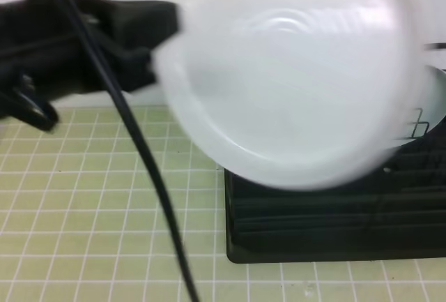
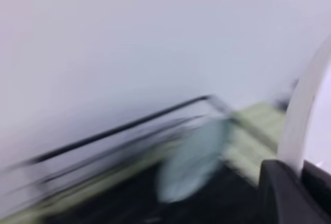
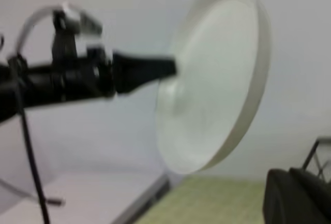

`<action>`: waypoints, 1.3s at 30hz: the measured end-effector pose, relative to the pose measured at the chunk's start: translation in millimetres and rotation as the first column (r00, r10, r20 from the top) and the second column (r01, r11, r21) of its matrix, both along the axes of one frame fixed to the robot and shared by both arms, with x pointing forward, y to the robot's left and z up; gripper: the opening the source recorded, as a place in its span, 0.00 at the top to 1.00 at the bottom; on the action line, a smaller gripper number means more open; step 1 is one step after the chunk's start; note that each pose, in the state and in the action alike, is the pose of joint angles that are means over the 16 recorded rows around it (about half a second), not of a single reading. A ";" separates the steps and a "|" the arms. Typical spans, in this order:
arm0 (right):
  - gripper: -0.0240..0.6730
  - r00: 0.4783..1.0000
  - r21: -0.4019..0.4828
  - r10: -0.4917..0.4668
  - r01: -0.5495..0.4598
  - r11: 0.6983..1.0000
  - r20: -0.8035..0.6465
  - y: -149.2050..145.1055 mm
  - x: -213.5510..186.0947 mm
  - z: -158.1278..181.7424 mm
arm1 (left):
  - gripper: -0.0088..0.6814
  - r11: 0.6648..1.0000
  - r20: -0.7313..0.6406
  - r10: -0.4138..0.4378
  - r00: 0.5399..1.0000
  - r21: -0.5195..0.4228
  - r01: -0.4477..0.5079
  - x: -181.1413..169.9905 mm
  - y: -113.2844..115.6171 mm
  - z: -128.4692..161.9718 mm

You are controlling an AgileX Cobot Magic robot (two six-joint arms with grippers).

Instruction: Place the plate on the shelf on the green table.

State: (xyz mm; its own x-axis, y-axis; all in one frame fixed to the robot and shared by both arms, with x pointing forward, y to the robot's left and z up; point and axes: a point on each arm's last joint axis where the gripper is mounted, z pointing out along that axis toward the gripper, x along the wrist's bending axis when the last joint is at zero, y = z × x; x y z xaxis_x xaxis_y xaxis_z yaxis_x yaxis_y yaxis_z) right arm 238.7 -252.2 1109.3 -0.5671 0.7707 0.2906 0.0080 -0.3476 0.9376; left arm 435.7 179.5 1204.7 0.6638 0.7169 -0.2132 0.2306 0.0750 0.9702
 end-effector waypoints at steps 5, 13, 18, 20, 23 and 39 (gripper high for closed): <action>0.71 0.990 0.034 0.118 -0.116 0.993 -0.082 8.2 6.9 0.7 | 0.98 0.992 0.057 -0.111 0.992 -0.053 0.114 -18.8 -26.5 7.4; 0.33 0.972 0.102 0.191 -0.177 0.979 -0.140 12.2 21.1 4.2 | 0.98 0.971 0.113 -0.224 0.968 -0.063 0.232 -42.9 -59.0 9.5; 0.24 0.973 0.182 0.193 -0.169 0.969 -0.123 10.5 26.0 10.2 | 0.98 0.959 0.124 -0.272 0.954 -0.051 0.280 -52.1 -72.5 7.4; 0.28 0.975 0.203 0.190 -0.165 0.965 -0.112 9.6 27.0 12.2 | 0.98 0.954 0.125 -0.291 0.949 -0.041 0.297 -54.3 -76.5 5.9; 0.39 0.978 0.216 0.185 -0.161 0.963 -0.094 8.8 27.8 14.3 | 0.98 0.945 0.123 -0.321 0.939 -0.025 0.327 -57.2 -81.8 3.4; 0.97 0.990 0.047 0.137 -0.139 0.989 0.037 9.0 27.1 16.4 | 0.71 0.848 0.203 -0.526 0.826 0.046 0.528 -73.5 -96.3 0.2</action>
State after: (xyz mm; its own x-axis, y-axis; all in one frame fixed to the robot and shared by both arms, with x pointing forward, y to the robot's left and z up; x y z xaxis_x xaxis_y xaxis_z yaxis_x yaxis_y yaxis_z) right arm 265.8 -243.2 1125.7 -0.6771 0.6697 0.3052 0.0282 -0.3908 0.9200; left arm 362.2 83.2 1204.9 0.9690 0.2438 -0.0409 0.0397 0.0096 0.9992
